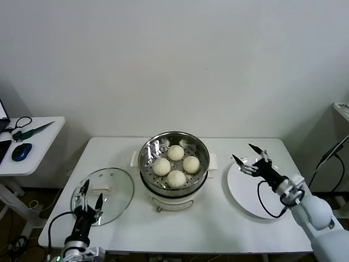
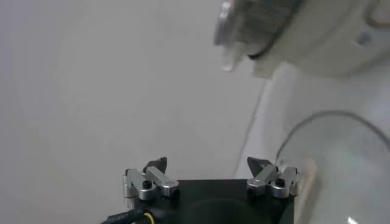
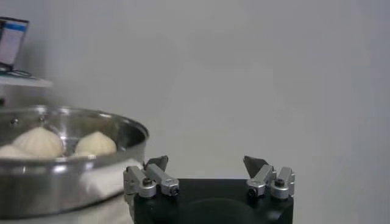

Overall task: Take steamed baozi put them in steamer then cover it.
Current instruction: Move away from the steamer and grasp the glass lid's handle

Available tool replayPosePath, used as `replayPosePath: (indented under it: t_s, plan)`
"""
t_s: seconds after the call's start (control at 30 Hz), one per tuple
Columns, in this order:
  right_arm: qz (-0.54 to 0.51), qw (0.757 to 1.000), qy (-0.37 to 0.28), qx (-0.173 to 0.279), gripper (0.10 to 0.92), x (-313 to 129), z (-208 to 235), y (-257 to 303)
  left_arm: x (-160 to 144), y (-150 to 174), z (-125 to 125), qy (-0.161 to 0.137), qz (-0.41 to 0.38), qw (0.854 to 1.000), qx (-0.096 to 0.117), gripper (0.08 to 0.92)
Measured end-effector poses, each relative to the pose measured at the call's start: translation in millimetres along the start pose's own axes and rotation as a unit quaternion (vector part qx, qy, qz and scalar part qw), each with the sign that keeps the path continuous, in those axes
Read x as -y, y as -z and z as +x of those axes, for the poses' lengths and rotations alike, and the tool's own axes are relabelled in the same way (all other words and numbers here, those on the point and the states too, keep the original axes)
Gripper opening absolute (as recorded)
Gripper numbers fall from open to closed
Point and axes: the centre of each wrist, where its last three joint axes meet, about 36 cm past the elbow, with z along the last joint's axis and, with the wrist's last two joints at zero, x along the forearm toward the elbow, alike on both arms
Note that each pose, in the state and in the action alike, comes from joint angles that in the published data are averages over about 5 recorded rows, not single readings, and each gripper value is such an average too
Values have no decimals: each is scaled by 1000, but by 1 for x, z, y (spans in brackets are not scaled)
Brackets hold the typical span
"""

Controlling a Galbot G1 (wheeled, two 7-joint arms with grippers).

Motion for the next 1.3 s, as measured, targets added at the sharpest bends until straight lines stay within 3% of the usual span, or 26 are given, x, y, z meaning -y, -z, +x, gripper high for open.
replayPosePath:
  t_s: [0.2,0.53,0.9,1.3]
  plan:
    - [-11,1000,-20,-20,823,-10,25,-23,17,2,-13,-7,-100,995,7,823]
    - [-17,998,-38,-41,823,-20,48,-43,46,-5,-46,-22,-173,985,6,823]
    - [-16,997,-48,-55,823,-21,61,-54,64,-22,-83,-33,-204,978,-22,823]
    - [-13,997,-48,-63,823,-26,66,-65,67,-26,-111,-24,-196,980,-33,822]
